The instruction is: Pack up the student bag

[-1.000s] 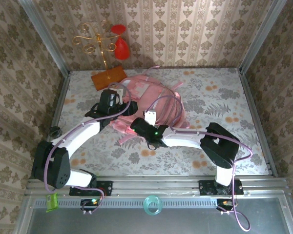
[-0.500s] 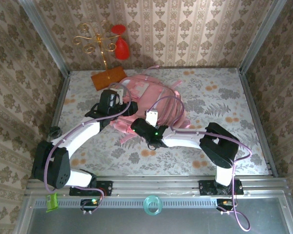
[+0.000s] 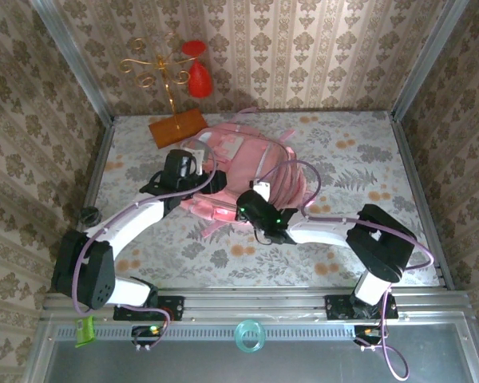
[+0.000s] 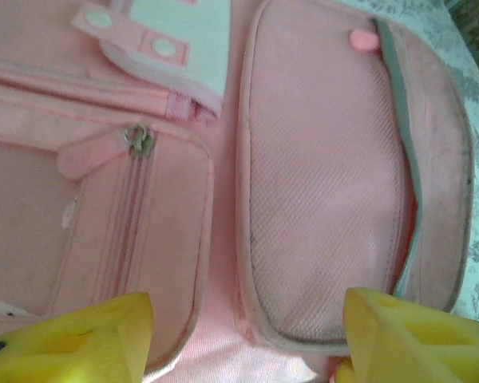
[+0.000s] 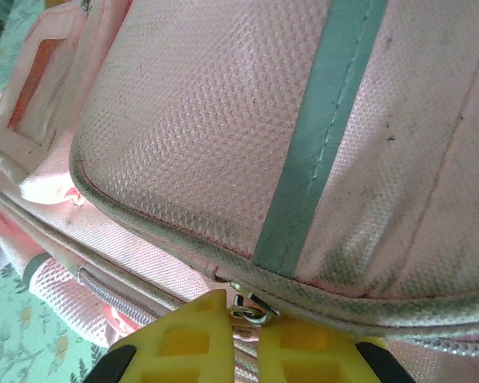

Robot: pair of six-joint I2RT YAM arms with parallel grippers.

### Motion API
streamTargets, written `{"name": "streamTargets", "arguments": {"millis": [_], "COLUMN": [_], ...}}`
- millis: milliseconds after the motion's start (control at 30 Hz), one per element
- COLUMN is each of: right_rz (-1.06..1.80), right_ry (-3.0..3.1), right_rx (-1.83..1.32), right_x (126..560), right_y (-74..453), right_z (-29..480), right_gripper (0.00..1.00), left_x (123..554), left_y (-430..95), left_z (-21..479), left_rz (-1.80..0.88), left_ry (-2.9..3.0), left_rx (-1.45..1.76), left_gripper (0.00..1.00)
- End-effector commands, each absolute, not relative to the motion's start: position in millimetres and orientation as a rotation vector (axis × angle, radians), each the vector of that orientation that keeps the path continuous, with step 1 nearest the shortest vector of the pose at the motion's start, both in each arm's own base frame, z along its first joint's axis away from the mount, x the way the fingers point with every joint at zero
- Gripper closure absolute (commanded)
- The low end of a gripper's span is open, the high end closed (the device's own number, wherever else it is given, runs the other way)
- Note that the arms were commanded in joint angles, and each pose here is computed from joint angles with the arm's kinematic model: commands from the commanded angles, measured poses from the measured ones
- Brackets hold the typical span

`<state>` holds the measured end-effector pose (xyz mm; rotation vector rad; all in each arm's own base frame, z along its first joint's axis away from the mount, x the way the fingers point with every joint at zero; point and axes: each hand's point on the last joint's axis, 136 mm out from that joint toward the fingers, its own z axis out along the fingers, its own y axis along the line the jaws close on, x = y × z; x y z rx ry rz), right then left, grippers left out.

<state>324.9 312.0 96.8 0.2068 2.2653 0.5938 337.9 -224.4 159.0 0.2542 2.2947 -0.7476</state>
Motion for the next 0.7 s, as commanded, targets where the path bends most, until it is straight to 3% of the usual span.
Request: {"name": "streamTargets", "arguments": {"millis": [0,133,333,667], "right_rz": [0.761,0.817,0.607,0.289], "right_ry": [2.214,2.178,2.257,2.307], "right_rx": [0.162,0.185,0.304,0.276], "right_x": [325,327,334,331], "right_y": [321,314,290,277], "right_z": [122,129,103,97], "right_gripper": [0.96,0.87,0.71,0.71], "left_x": [329,327,326,327], "left_y": [-225,-224,-227,-230], "left_z": [150,149,151,153], "left_rz": [-0.732,-0.731,-0.742,-0.752], "left_ry": [2.31,2.314,2.307,2.308], "left_rx": [0.309,0.315,0.33,0.349], "left_gripper": [0.35,0.35,0.35,0.35]}}
